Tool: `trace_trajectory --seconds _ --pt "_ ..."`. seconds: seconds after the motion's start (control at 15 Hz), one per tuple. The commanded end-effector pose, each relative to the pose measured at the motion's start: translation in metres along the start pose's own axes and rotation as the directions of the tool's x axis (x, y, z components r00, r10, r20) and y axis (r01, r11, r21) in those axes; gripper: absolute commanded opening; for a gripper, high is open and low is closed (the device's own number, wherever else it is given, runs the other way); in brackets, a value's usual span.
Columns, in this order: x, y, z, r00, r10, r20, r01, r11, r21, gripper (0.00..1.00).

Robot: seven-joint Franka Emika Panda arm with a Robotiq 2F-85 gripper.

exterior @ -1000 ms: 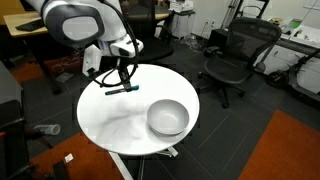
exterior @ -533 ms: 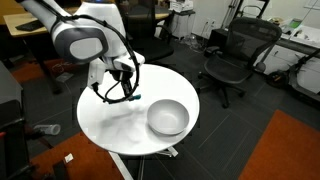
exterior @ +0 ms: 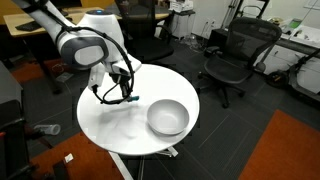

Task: Move the marker from the grey bowl to the table

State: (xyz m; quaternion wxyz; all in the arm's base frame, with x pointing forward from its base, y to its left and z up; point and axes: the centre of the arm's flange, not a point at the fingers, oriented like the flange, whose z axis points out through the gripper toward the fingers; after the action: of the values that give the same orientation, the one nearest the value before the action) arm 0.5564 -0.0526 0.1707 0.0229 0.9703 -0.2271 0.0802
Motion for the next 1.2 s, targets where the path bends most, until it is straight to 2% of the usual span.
trace_trajectory --seconds 0.0,0.27,0.47,0.8,1.13 --pt "-0.007 -0.016 0.009 0.999 0.034 -0.023 -0.034 0.999 -0.006 0.51" --pt "-0.013 -0.024 0.004 0.998 0.048 -0.044 -0.049 0.999 -0.012 0.80" --pt "-0.012 -0.025 -0.017 0.996 0.050 -0.072 -0.051 0.999 -0.016 1.00" --pt "-0.008 -0.028 -0.069 0.995 0.017 -0.094 -0.016 1.000 0.006 1.00" --pt "0.007 -0.009 -0.129 0.994 -0.041 -0.098 0.042 0.999 0.006 1.00"
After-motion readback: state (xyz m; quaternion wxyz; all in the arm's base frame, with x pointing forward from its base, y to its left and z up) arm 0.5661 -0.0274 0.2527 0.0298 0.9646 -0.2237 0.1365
